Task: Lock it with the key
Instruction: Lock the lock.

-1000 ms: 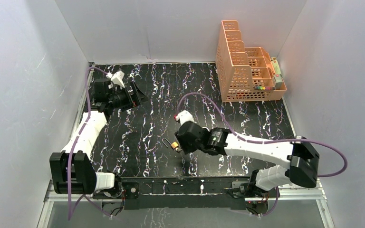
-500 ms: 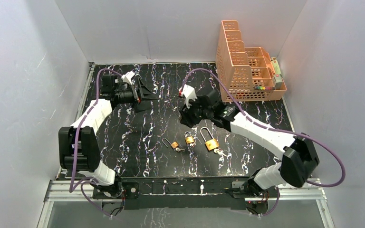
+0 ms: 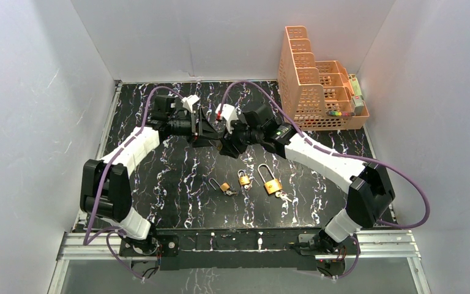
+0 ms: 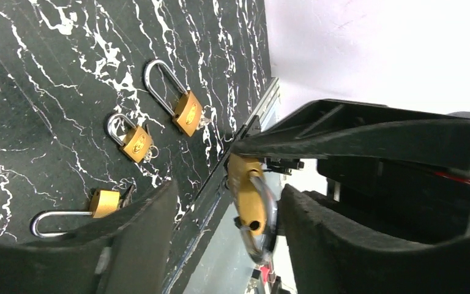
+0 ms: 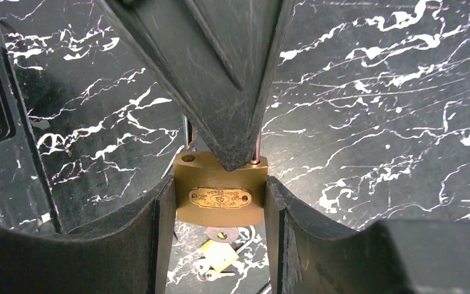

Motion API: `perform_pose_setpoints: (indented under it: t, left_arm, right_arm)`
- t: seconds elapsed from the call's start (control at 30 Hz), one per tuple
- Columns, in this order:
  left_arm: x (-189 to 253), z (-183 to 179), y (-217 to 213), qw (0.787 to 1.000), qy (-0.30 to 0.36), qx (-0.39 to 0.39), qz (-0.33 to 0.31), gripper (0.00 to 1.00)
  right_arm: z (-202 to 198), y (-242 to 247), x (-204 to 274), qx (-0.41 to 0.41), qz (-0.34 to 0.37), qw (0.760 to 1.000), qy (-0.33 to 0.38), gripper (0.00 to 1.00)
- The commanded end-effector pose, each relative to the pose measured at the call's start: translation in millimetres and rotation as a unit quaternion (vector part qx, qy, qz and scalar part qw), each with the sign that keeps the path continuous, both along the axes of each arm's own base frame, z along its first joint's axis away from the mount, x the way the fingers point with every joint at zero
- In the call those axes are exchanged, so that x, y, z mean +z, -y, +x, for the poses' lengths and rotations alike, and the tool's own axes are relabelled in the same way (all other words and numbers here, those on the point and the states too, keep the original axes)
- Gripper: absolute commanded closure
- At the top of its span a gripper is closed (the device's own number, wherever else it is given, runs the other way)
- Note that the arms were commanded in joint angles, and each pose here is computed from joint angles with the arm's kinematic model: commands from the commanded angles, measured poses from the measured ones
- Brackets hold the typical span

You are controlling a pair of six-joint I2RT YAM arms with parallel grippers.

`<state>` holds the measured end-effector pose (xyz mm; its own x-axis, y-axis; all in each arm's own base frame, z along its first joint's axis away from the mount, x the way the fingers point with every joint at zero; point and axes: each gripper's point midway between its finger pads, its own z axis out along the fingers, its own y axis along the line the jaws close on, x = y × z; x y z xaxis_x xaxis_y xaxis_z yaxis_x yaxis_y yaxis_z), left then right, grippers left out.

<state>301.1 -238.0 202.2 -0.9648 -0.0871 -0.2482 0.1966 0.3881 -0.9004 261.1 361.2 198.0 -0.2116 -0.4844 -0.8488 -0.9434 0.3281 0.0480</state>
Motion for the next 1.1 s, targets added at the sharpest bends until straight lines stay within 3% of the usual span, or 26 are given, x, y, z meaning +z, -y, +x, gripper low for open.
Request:
perform_pose_setpoints:
  t: [0.0, 0.1, 0.17, 0.5, 0.57, 0.67, 0.77, 0.87, 1.07]
  left_arm:
    - [6.3, 1.1, -0.9, 1.0, 0.007, -0.007, 0.012, 0.44]
    - [4.6, 0.4, -1.7, 1.0, 0.009, -0.011, 0.017, 0.7]
    - [5.2, -0.6, -2.1, 1.0, 0.016, -0.014, 0.016, 1.0]
    - [32.1, -5.4, -1.6, 0.994, 0.103, -0.023, -0.006, 1.0]
    - [37.8, -4.2, -1.5, 0.993, 0.113, -0.019, -0.011, 1.0]
    - [45.7, 1.1, 0.4, 0.992, 0.123, -0.01, -0.021, 1.0]
    - [58.9, 9.8, 1.6, 0.986, 0.162, 0.002, -0.031, 1.0]
    - [77.2, 18.5, 0.8, 0.974, 0.219, 0.029, -0.044, 1.0]
    - [122.1, 10.5, -0.8, 0.929, 0.351, 0.05, -0.108, 1.0]
  right_arm:
    - [17.0, -14.2, 51.8, 0.007, 0.05, 0.996, 0.069, 0.97]
    - [18.2, -15.0, 53.3, 0.011, 0.05, 0.996, 0.07, 0.97]
    - [18.1, -16.2, 51.7, 0.013, 0.049, 0.996, 0.067, 0.97]
    - [23.1, -6.9, 58.8, 0.022, 0.067, 0.996, 0.055, 0.94]
    - [26.9, 2.6, 70.4, 0.016, 0.086, 0.995, 0.057, 0.78]
    - [33.8, 20.2, 85.2, -0.014, 0.098, 0.991, 0.085, 0.37]
    - [34.3, 40.5, 93.8, -0.044, 0.115, 0.987, 0.104, 0.17]
    - [18.3, 59.7, 114.7, -0.012, 0.191, 0.976, 0.106, 0.03]
    - [-1.2, 94.0, 132.4, 0.077, 0.312, 0.947, 0.021, 0.02]
